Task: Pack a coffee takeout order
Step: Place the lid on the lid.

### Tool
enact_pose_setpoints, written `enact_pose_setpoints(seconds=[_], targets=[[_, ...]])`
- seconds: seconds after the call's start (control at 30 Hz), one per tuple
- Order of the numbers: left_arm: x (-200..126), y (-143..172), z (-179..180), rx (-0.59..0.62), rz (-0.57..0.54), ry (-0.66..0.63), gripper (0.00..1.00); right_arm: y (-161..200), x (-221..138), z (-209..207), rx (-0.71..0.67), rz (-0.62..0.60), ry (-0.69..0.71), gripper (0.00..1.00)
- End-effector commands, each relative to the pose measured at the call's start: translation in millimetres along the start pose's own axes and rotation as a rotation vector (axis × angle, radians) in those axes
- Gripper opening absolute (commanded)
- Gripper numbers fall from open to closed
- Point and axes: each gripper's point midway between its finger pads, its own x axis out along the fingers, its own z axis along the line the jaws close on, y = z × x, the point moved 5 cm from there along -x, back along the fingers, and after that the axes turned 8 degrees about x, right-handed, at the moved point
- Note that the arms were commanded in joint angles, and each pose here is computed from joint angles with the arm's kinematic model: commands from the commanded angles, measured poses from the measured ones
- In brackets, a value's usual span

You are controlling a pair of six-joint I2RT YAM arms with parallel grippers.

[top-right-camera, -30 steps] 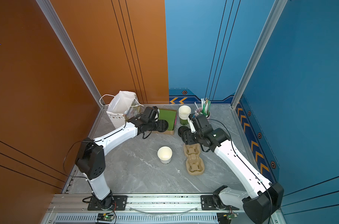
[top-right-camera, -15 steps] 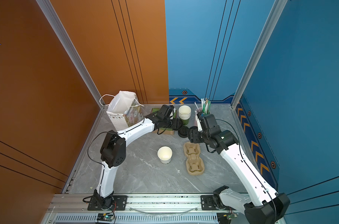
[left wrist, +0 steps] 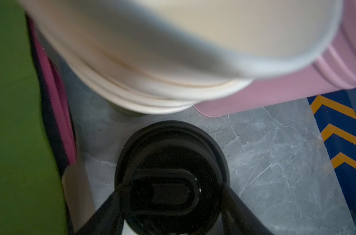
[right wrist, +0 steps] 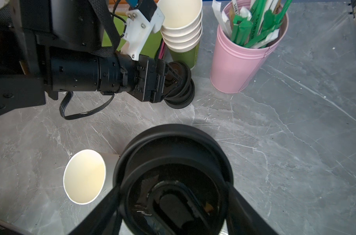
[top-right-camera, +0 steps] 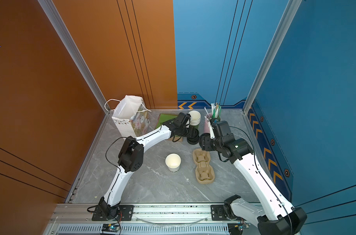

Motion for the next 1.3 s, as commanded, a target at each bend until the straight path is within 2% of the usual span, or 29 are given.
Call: enact_pose_setpoints(seconds=[0.0,0.2,0.6,0.73,0.83,0.93,1.13,1.27], targets=[[7,7,-2,0.038,0.04,-0.027,0.66,6,-5,-9,0.022,0.004,0.035,0.73],[13,11,-4,0.052,0.055,-0.041,0.72,8,-4,-10,0.026,0.01,0.034,0.73],[-9,-2,-13,0.062,0.023,-0.035,0.91,9,-2,-9,0.028,0.017,0.028,0.73],[-45,-22,-21,0.075,-0.046,-0.033,0.93,8,-2,-7,0.029,0.021,0.014,0.74],[-87,-39,-26,0.098,-0.117,-0.049,0.96,6,-3,-3,0.027,0.019,-0.008,0.73],[-127,-42,-22,0.114,-0.163,-0.081,0.98,4,-2,3,0.02,0.021,-0.034,0.73],[-198,-18,-6,0.16,-0.222,-0.182,1.0,3,3,24,-0.048,0.043,-0.072,0.73],[-229,18,17,0.16,-0.237,-0.244,0.98,6,12,46,-0.12,0.072,-0.089,0.73]])
